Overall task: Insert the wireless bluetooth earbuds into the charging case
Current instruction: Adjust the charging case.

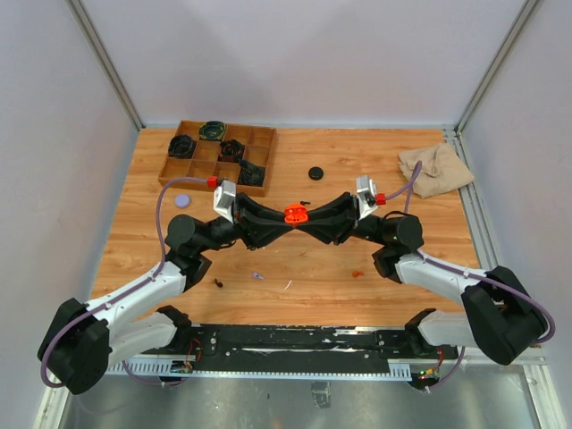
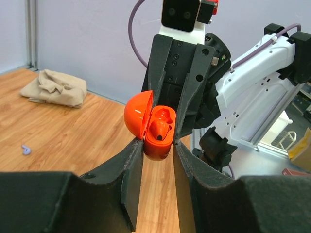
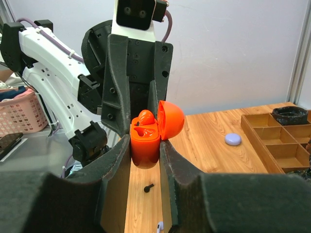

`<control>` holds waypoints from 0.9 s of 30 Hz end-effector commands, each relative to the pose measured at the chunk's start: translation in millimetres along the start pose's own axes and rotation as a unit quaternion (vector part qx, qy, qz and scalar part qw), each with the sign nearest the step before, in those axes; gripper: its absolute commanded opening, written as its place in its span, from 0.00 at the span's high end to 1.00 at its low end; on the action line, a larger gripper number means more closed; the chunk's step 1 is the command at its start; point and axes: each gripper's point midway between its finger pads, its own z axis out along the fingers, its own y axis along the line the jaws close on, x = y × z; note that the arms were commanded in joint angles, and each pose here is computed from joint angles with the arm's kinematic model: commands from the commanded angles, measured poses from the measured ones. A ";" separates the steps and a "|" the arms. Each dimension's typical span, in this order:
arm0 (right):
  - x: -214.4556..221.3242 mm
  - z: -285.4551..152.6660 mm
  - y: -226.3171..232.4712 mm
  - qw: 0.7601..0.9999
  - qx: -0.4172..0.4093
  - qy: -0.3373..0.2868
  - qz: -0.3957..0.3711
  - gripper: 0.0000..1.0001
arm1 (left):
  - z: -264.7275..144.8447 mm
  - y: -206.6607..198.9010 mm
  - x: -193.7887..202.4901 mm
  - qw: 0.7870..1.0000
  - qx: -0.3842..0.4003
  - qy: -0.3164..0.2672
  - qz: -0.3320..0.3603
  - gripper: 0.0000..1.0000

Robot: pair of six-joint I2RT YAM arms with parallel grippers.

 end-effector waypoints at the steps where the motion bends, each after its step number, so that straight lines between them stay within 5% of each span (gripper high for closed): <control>1: -18.6 4.2 1.1 0.999 -0.011 -0.028 -0.017 0.93 | -0.5 -5.8 2.0 1.000 0.018 0.000 0.001 0.61; 9: -17.1 12.6 6.0 0.999 -0.020 -0.031 -0.012 0.94 | -0.1 -6.7 0.8 1.000 0.021 -0.002 0.002 0.53; 18: -13.6 15.5 11.5 0.999 -0.035 -0.024 -0.012 0.92 | -1.8 -7.6 0.2 1.000 0.021 -0.005 0.009 0.76; 27: -11.4 11.3 14.8 0.999 -0.036 -0.016 -0.019 0.79 | -6.5 -5.4 -1.3 0.999 0.005 -0.005 0.033 0.99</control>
